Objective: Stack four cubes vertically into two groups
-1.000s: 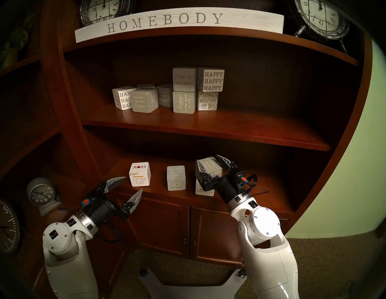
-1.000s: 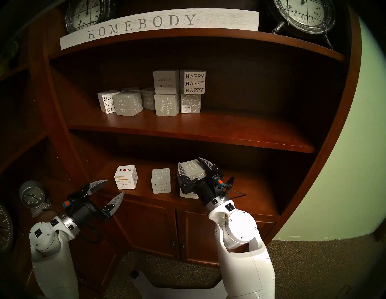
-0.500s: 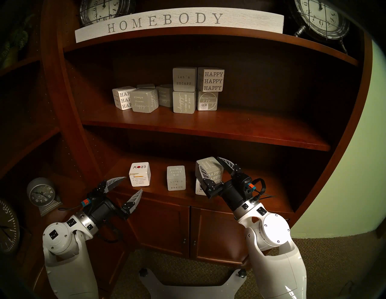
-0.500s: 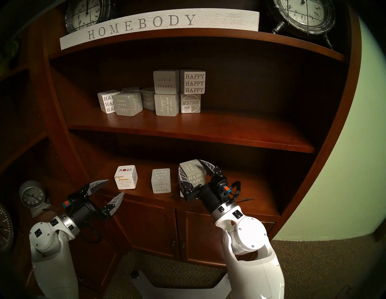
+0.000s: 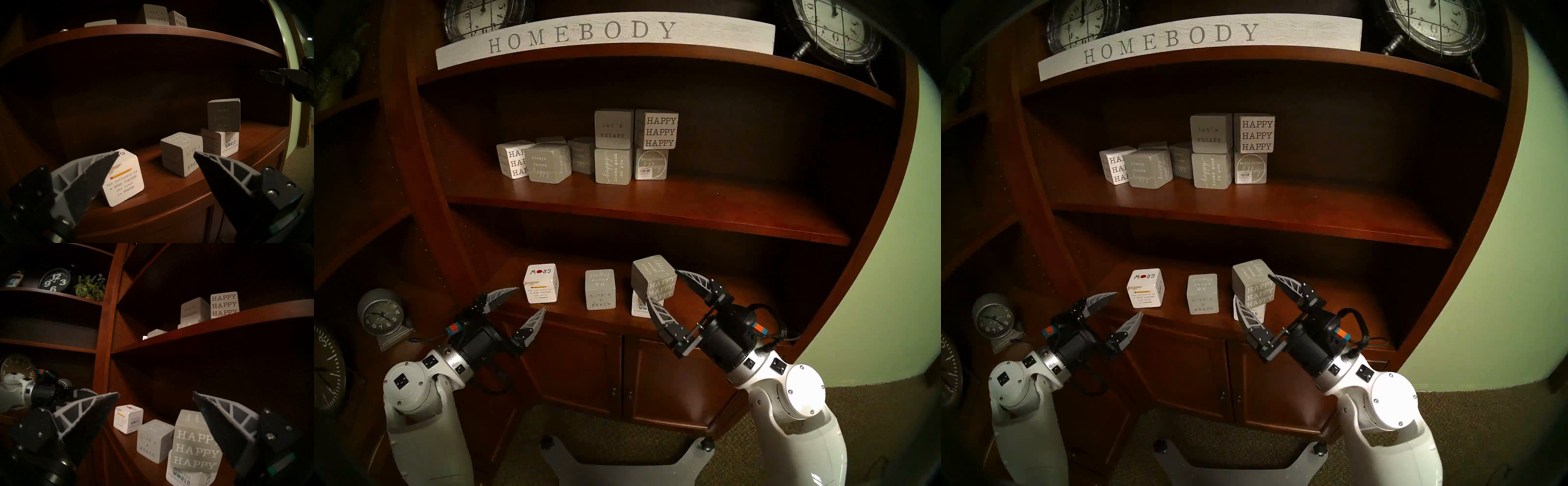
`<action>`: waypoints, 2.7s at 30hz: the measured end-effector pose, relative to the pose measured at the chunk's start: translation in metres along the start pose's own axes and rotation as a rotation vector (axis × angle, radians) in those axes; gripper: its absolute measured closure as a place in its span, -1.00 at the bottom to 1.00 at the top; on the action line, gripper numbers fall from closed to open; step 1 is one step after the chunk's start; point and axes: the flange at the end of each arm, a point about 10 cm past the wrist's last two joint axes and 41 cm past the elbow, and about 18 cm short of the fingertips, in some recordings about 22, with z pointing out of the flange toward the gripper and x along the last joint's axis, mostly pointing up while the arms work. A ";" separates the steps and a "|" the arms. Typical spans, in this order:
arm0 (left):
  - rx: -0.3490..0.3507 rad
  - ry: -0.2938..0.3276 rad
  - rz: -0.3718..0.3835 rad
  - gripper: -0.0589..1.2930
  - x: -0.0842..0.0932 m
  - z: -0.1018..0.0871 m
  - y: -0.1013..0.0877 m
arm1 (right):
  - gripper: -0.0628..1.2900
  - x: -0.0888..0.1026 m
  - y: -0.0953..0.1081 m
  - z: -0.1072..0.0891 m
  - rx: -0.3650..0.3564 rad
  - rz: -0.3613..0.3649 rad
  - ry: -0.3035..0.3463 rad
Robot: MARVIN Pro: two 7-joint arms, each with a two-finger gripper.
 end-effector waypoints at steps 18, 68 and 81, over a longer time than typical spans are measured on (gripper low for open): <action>0.000 0.000 0.000 -0.90 0.000 0.000 0.000 | -0.89 -0.048 0.008 -0.104 0.240 0.038 -0.136; 0.275 -0.155 0.065 -0.90 0.004 0.136 0.001 | -0.89 -0.049 0.020 -0.104 0.361 0.049 -0.022; 0.444 -0.162 0.018 -0.90 0.008 0.136 0.006 | -0.89 -0.048 0.020 -0.103 0.356 0.050 -0.019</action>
